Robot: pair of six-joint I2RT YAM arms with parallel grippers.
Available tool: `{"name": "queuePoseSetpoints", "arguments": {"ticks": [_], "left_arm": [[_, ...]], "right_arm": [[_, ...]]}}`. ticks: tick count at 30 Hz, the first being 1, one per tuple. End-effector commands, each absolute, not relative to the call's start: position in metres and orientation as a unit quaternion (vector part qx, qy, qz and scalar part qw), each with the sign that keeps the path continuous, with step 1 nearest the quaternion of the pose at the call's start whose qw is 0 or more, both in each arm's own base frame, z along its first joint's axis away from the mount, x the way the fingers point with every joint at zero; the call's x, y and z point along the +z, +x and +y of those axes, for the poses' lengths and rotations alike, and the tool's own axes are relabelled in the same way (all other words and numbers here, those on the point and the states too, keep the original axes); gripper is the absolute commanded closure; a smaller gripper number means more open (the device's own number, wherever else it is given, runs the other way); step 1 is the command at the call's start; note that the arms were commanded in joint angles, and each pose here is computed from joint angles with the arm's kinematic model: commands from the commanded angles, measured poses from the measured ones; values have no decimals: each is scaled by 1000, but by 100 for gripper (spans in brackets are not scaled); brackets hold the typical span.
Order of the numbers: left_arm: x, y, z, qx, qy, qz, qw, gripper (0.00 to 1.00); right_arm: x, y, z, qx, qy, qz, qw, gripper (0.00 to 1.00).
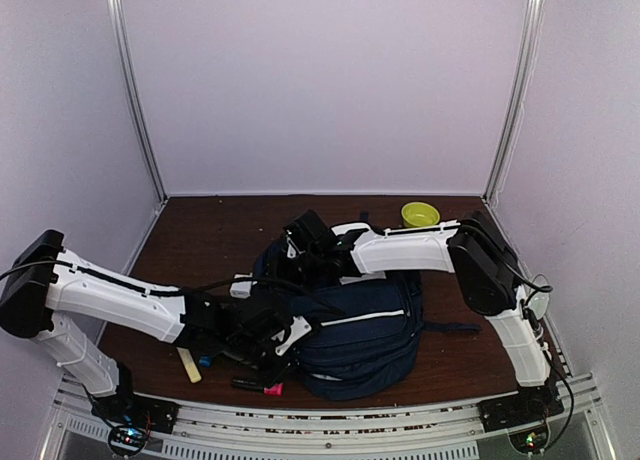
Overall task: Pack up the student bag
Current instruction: Zip the largest pocket of the bag in the student bag, then adjust the student bag at the center of the board.
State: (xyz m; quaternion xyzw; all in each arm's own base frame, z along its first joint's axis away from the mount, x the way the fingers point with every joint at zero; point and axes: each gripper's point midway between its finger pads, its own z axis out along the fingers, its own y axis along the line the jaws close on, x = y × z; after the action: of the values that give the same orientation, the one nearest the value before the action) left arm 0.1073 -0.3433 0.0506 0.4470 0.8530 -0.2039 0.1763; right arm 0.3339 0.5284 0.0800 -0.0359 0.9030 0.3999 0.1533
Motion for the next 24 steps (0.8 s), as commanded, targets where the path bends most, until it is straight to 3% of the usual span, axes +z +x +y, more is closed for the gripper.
{"name": "queuePoseSetpoints", "arguments": {"ticks": [1, 13, 24], "left_arm": [[59, 115, -350, -215, 424, 856, 203, 100], [49, 176, -254, -153, 272, 922, 229, 100], [37, 183, -244, -134, 251, 935, 213, 100]], "right_arm": [[89, 352, 509, 381, -63, 903, 190, 50], [152, 343, 449, 304, -125, 911, 248, 47], [147, 292, 338, 205, -85, 936, 273, 46]]}}
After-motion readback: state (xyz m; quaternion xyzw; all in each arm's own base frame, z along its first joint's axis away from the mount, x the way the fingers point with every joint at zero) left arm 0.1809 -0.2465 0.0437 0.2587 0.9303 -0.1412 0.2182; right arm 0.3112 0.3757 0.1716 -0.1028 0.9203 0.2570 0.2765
